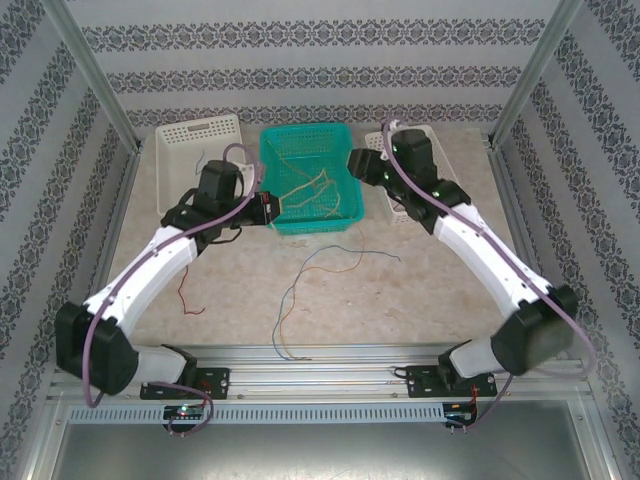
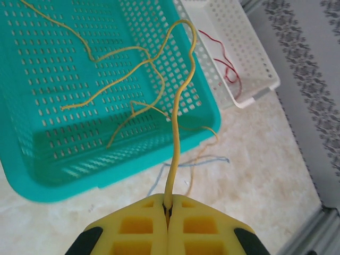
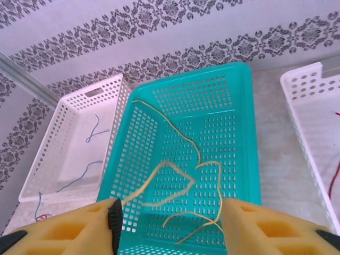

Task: Untangle the cables

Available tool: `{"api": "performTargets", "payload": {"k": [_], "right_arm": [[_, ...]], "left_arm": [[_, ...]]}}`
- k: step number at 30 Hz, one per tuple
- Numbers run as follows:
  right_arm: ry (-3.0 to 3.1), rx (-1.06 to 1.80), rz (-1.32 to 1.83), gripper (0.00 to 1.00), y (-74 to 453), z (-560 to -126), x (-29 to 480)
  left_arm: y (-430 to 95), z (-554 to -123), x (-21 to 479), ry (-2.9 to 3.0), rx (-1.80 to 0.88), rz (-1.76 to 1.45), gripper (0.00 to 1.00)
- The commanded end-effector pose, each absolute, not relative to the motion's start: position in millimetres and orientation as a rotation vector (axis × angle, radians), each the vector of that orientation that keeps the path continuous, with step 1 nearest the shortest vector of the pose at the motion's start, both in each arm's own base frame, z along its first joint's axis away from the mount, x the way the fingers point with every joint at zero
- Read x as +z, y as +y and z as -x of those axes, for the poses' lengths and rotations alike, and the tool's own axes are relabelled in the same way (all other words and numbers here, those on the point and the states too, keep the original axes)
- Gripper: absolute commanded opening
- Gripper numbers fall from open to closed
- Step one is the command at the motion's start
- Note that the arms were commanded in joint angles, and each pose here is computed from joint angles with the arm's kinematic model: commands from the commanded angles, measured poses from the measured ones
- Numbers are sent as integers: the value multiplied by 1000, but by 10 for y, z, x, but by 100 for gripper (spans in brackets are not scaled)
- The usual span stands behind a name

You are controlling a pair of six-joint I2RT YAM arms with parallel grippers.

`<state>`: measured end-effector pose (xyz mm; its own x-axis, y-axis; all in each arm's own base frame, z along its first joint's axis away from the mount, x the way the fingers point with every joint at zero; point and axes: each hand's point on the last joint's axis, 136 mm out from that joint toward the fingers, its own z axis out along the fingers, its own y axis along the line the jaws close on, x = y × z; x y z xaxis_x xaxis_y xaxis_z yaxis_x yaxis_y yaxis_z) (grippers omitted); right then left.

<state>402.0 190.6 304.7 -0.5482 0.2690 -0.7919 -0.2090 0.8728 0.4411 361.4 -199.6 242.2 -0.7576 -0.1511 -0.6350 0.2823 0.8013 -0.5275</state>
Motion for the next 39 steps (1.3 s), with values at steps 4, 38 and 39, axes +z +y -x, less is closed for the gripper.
{"api": "performTargets", "payload": {"k": [4,38,39], "right_arm": [[2085,591,-31,53,1807,-3584,2790],[2348,461,14,57,1677,-2857,1304],[2348,461,20,57,1696,-2882,1273]], "left_arm": [[-2219,-4132,2648,2256,-744,-78,0],[-2502,-5095,1638,2453,-451,-80,70],[-2498,-5091,1770,2428,-442,-97,75]]}}
